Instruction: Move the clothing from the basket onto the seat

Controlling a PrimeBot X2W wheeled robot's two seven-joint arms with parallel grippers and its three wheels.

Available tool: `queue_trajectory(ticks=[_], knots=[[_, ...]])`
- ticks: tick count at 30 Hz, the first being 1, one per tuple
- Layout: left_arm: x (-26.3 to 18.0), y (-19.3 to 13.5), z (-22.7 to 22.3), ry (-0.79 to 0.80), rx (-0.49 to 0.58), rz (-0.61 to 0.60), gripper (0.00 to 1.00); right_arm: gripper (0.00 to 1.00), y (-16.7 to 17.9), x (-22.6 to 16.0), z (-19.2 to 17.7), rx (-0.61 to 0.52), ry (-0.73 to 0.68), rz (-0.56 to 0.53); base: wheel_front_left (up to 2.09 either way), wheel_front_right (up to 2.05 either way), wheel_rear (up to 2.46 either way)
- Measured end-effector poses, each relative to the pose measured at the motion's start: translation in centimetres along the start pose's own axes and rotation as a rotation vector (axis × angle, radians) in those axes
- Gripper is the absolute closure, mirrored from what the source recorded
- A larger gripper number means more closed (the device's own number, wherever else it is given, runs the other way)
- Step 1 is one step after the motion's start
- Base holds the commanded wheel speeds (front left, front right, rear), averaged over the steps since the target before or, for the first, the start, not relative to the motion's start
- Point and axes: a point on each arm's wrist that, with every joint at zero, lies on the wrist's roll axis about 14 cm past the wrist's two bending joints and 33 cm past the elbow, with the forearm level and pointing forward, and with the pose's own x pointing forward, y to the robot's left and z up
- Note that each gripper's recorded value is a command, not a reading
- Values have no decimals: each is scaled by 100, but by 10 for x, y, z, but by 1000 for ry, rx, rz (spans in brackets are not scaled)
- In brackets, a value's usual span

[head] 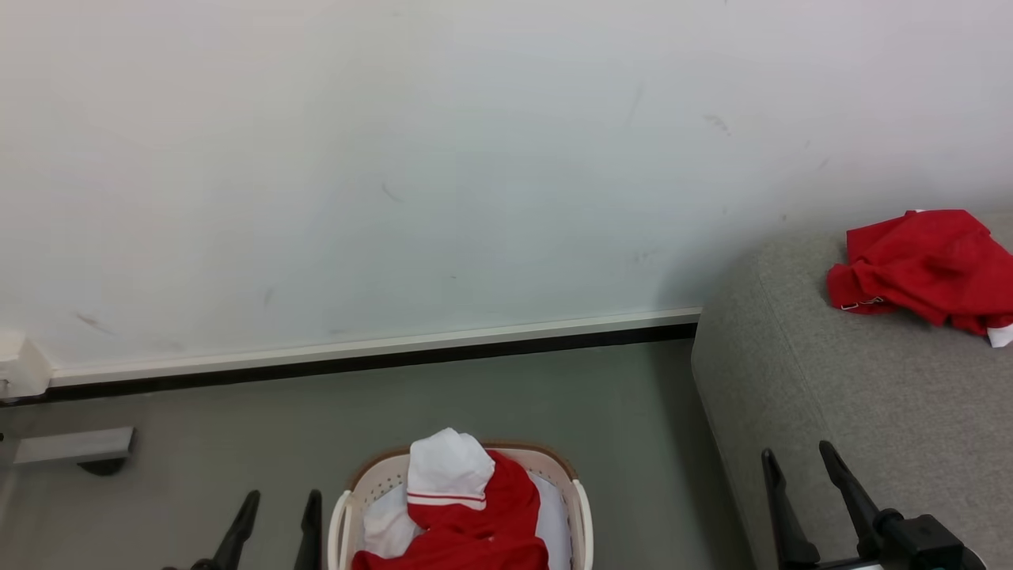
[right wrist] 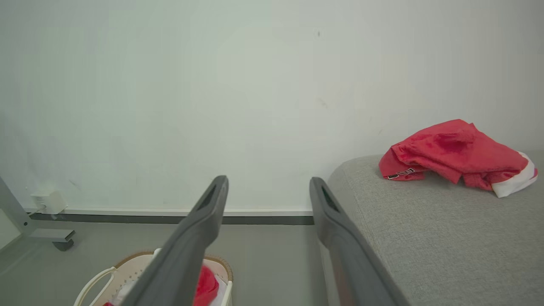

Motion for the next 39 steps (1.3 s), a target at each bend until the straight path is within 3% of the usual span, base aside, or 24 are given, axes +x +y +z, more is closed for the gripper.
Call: queue_trajectory(ticks=[17, 27, 33, 39], knots=[[8, -5, -19, 43, -11, -38, 0, 0, -4, 11, -8, 2, 24, -7, 0, 0, 0], [75, -29, -44, 76, -4, -176, 0, 0, -21, 60, -18, -33, 34, -30, 0, 0, 0], [114, -40, -97, 182, 28, -281, 0, 0, -34, 93, -48, -46, 82, -43, 0, 0, 0], [126, -63, -171, 360, 85, -455, 0, 0, -43, 114, -93, -48, 161, -45, 0, 0, 0]])
